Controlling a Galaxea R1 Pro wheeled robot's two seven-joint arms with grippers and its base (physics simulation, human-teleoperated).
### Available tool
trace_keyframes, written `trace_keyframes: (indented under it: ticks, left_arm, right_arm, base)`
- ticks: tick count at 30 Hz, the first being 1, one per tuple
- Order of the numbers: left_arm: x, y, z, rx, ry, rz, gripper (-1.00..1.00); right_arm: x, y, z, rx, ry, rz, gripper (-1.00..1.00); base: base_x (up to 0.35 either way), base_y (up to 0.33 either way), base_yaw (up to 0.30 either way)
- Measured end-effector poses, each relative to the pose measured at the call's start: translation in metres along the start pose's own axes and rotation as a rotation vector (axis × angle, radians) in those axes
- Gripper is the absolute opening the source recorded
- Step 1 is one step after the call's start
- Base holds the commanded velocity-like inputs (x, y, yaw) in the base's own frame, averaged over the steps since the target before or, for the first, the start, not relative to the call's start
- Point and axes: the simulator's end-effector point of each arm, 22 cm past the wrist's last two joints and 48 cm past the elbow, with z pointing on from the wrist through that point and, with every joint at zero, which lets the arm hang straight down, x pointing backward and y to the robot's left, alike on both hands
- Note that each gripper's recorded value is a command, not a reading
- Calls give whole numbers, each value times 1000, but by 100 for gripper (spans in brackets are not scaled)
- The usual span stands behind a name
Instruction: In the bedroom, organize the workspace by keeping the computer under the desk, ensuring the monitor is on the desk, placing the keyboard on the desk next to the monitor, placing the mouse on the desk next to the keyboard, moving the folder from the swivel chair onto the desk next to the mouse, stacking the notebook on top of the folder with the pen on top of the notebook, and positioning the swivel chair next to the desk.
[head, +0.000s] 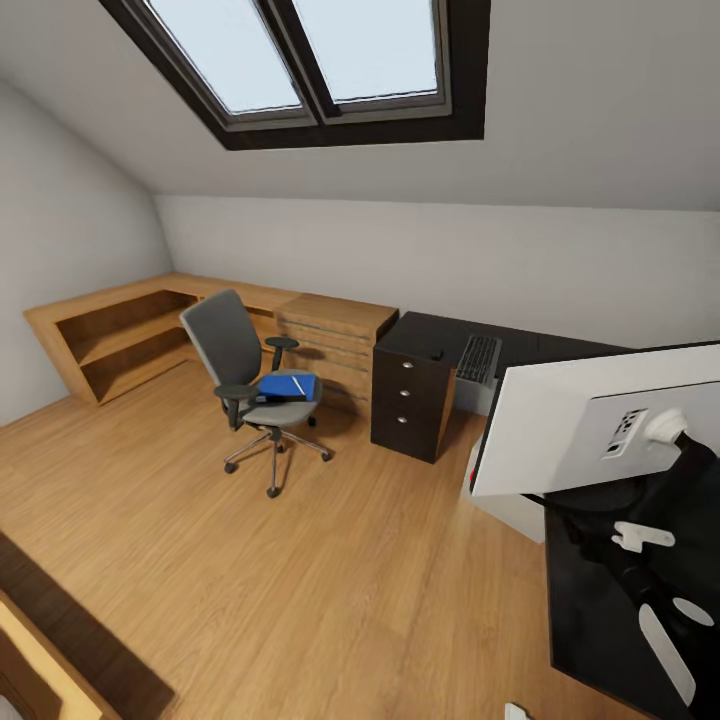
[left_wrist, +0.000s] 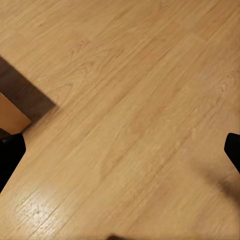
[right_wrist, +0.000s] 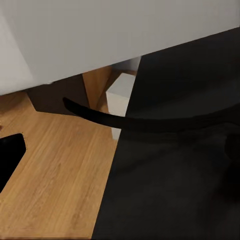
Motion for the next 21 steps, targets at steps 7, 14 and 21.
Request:
trace_keyframes:
  ticks: [7,14,21]
  left_arm:
    - [0,0,0,0,0,0,100]
    - [0,0,0,0,0,0,100]
    - [0,1,0,-1,0,0,100]
  right_arm:
    - [-2,4,0,-9,9,4,100]
    - [-2,7,0,-20,7,4,100]
    - [-2,9,0,-24,9,6,100]
  base:
    - [0,0,0]
    - [0,0,0]
    - [0,0,0]
